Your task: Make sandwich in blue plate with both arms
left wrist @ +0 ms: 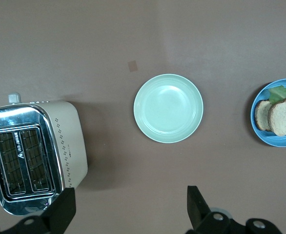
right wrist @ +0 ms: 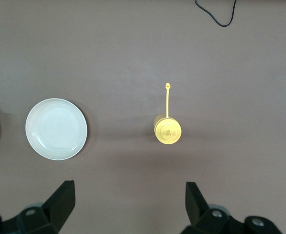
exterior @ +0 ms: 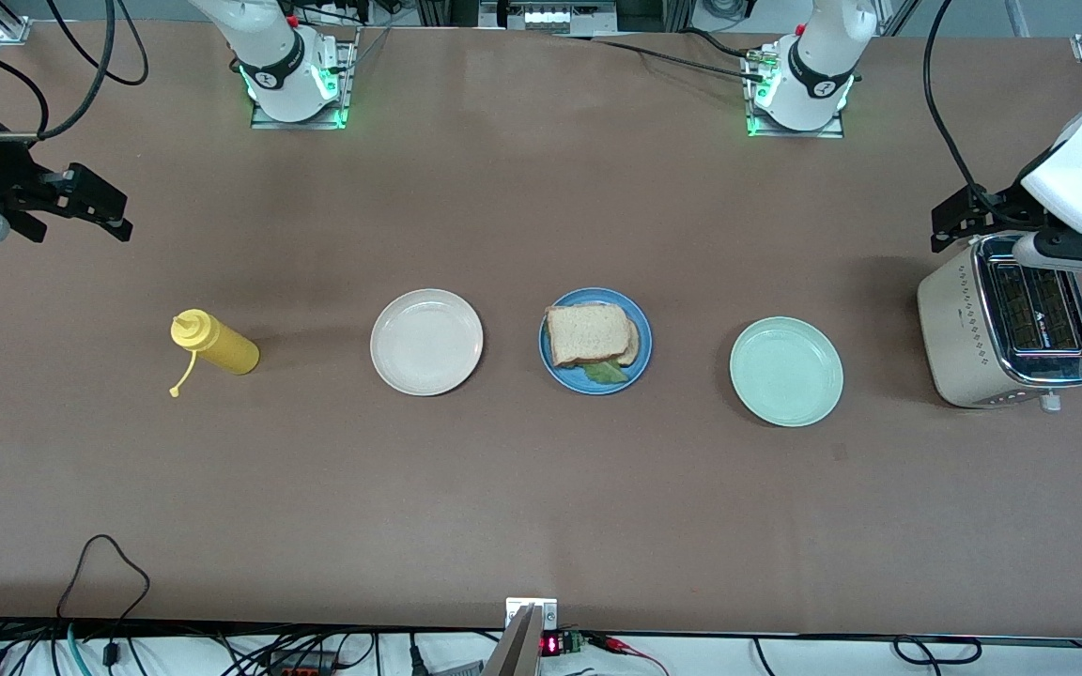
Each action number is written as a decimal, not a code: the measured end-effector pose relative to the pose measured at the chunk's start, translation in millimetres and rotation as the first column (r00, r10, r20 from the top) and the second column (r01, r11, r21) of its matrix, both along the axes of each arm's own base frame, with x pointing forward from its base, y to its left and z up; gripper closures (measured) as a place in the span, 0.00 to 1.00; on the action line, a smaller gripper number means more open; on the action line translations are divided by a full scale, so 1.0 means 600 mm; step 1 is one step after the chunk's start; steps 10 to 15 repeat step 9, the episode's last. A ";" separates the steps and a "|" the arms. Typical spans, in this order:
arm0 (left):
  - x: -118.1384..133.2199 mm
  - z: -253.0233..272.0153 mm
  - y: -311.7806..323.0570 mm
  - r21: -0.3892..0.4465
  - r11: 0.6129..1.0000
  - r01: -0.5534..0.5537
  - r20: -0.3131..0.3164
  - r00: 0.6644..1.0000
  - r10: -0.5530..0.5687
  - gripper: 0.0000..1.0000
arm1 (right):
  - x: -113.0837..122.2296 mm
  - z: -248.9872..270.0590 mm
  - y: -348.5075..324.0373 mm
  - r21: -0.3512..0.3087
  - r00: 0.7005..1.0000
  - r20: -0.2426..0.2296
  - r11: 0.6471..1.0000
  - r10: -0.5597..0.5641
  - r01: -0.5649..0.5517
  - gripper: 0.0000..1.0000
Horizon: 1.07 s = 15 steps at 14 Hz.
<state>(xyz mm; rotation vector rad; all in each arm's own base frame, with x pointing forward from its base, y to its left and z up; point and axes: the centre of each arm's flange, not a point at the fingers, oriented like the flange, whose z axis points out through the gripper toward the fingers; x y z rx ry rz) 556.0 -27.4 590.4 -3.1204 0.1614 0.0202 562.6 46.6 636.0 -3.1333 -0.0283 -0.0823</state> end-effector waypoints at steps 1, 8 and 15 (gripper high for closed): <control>0.000 -0.001 -0.001 0.000 1.000 0.000 -0.002 1.000 0.000 0.00 | -0.002 0.003 0.000 0.000 1.000 0.003 1.000 0.001 -0.001 0.00; -0.010 -0.001 -0.013 0.002 1.000 0.010 -0.034 0.999 -0.010 0.00 | -0.002 0.004 -0.001 0.000 1.000 0.004 1.000 0.002 -0.002 0.00; -0.010 -0.001 -0.013 0.002 1.000 0.010 -0.034 0.999 -0.010 0.00 | -0.002 0.004 -0.001 0.000 1.000 0.004 1.000 0.002 -0.002 0.00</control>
